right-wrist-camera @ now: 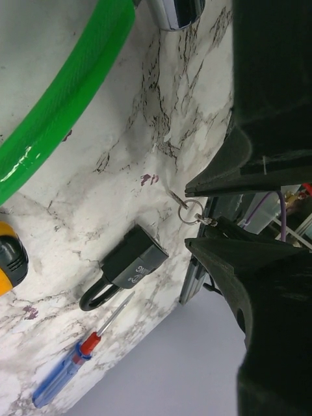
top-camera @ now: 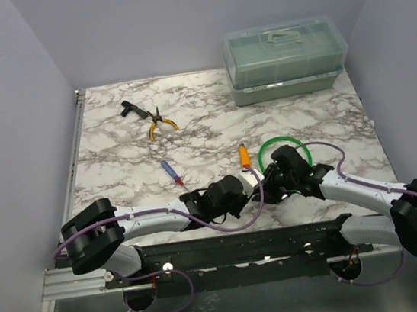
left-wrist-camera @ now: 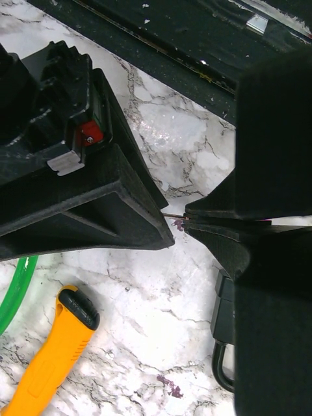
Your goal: Unlock with the key
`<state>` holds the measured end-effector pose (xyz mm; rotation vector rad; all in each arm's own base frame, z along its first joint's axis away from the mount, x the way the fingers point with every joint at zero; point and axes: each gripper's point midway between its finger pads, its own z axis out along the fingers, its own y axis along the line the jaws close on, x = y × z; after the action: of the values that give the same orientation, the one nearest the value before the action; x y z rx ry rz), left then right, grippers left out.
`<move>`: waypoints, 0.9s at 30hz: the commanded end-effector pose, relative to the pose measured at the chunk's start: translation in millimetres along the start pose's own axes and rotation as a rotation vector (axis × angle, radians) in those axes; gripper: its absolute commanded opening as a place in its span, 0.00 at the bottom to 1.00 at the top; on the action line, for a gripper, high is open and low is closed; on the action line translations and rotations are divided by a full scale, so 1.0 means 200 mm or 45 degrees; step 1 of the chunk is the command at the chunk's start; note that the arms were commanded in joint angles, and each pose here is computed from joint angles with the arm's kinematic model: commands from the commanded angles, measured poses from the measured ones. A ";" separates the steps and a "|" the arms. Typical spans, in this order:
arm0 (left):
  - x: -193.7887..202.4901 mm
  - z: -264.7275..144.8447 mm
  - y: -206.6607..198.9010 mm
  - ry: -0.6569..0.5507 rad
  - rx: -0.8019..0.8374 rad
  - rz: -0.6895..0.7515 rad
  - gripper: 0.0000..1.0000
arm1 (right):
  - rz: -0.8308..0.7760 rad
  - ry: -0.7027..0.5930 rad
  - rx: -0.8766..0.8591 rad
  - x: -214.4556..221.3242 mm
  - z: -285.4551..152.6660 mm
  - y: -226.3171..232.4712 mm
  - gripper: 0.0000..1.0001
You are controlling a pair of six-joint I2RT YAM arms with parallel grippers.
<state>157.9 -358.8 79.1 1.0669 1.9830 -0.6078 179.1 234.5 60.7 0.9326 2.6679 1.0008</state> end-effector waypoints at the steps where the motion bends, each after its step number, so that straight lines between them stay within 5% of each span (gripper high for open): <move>1: -0.03 0.01 0.02 -0.033 -0.026 0.009 0.00 | 0.003 -0.036 -0.008 -0.02 0.01 0.03 0.34; 15: -0.01 0.02 0.02 -0.029 -0.028 0.008 0.00 | -0.010 -0.052 0.005 -0.03 0.03 0.06 0.26; 24: -0.01 0.04 0.02 -0.026 -0.029 0.008 0.00 | -0.027 -0.049 0.013 -0.02 0.03 0.07 0.01; 27: -0.01 0.04 0.03 -0.025 -0.035 0.010 0.00 | -0.038 -0.051 0.012 -0.02 0.03 0.07 0.00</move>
<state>161.3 -360.9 76.9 1.0555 1.9784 -0.5979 184.5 239.4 56.6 0.9254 2.6704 0.9569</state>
